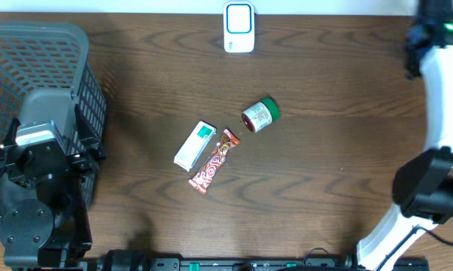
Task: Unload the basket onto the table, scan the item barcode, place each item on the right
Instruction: 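Carry juice box to the right table edge and release it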
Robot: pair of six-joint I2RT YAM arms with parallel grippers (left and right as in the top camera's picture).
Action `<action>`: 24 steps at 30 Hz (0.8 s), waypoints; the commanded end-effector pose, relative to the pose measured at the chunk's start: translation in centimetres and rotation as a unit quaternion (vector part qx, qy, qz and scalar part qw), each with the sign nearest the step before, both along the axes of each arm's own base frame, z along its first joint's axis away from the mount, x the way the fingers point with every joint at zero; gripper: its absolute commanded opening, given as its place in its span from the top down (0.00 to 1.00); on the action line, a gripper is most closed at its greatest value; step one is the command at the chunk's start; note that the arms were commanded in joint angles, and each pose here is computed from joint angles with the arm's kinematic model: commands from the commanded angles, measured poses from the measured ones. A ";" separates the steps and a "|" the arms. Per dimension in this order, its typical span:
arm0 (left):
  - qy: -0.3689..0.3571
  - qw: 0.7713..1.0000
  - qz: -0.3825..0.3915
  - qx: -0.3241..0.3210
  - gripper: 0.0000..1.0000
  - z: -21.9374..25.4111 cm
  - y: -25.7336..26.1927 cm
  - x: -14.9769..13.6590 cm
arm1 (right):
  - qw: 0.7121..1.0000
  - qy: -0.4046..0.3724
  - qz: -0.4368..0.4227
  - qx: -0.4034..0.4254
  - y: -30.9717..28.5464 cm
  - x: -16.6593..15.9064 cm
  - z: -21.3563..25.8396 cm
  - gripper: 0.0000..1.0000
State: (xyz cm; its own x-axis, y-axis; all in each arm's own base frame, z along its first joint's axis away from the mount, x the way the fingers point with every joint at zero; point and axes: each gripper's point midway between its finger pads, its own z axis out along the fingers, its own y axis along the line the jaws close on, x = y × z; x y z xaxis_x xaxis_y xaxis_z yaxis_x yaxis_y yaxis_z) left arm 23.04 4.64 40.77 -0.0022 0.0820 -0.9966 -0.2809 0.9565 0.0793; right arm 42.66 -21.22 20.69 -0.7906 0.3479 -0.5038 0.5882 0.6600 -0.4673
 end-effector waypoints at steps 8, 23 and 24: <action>-0.002 1.000 -0.002 -0.004 0.13 0.0 0.0 0.0 | 0.984 0.008 -0.138 0.109 -8.8 -7.2 -11.2 0.56; -0.002 1.000 -0.002 -0.004 0.13 0.0 0.0 0.0 | 0.970 -0.050 -0.151 0.184 -10.4 -8.0 -12.4 0.01; -0.002 1.000 -0.002 -0.004 0.13 0.0 0.0 0.0 | 0.968 -0.064 -0.137 0.203 -9.6 -7.1 -11.6 0.01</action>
State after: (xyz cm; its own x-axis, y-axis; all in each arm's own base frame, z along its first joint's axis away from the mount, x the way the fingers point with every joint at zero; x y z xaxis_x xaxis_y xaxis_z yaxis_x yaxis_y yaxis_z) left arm 23.04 4.64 40.76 -0.0026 0.0820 -0.9966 -0.2808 0.9565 0.0794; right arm 32.19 -32.05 6.35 -0.5974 0.7338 -0.3233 0.8016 0.5351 -0.2667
